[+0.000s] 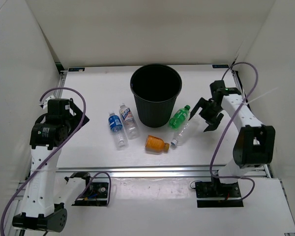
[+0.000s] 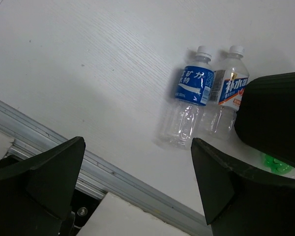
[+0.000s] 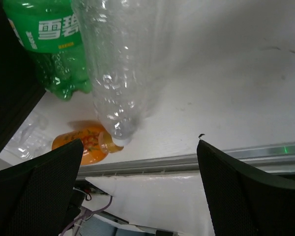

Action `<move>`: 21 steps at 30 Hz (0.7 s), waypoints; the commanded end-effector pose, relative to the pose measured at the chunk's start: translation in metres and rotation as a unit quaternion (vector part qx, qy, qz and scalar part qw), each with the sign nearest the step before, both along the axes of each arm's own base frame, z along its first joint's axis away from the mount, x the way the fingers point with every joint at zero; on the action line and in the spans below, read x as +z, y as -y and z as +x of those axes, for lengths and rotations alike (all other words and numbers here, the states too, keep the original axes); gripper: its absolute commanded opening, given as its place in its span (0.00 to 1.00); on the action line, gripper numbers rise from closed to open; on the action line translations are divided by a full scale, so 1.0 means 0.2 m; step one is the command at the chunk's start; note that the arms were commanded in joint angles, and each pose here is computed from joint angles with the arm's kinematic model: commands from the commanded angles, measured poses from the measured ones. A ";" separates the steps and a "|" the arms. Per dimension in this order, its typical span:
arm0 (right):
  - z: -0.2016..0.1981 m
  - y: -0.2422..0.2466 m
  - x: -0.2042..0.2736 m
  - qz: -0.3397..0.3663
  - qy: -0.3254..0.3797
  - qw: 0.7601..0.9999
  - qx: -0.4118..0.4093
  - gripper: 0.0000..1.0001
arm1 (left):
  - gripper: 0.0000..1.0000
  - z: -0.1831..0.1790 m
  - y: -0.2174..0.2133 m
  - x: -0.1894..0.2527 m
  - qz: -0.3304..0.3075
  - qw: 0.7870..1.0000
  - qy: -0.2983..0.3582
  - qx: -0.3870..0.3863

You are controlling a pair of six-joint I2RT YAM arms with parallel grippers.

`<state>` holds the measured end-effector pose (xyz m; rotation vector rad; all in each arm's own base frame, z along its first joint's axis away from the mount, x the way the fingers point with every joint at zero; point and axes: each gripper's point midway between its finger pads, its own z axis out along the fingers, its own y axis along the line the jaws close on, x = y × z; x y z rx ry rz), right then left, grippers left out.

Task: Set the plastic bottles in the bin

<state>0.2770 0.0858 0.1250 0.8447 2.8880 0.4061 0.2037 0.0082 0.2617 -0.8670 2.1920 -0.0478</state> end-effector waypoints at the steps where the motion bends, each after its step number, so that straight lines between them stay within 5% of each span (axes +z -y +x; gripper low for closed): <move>1: 0.13 -0.14 -0.08 0.024 0.010 0.999 0.020 1.00 | 1.00 0.04 0.00 0.04 0.015 1.000 0.009 -0.009; 5: 0.18 -0.23 -0.19 0.024 -0.011 0.999 0.032 1.00 | 1.00 0.02 -0.06 0.01 0.025 0.999 0.004 0.048; 10: 0.26 -0.26 -0.29 0.001 -0.034 0.998 0.046 0.99 | 1.00 0.02 -0.04 -0.02 0.022 0.999 0.000 0.028; 21: 0.13 -0.06 -0.50 -0.041 -0.100 0.994 0.031 0.61 | 1.00 0.04 -0.04 -0.10 0.025 0.999 -0.020 0.034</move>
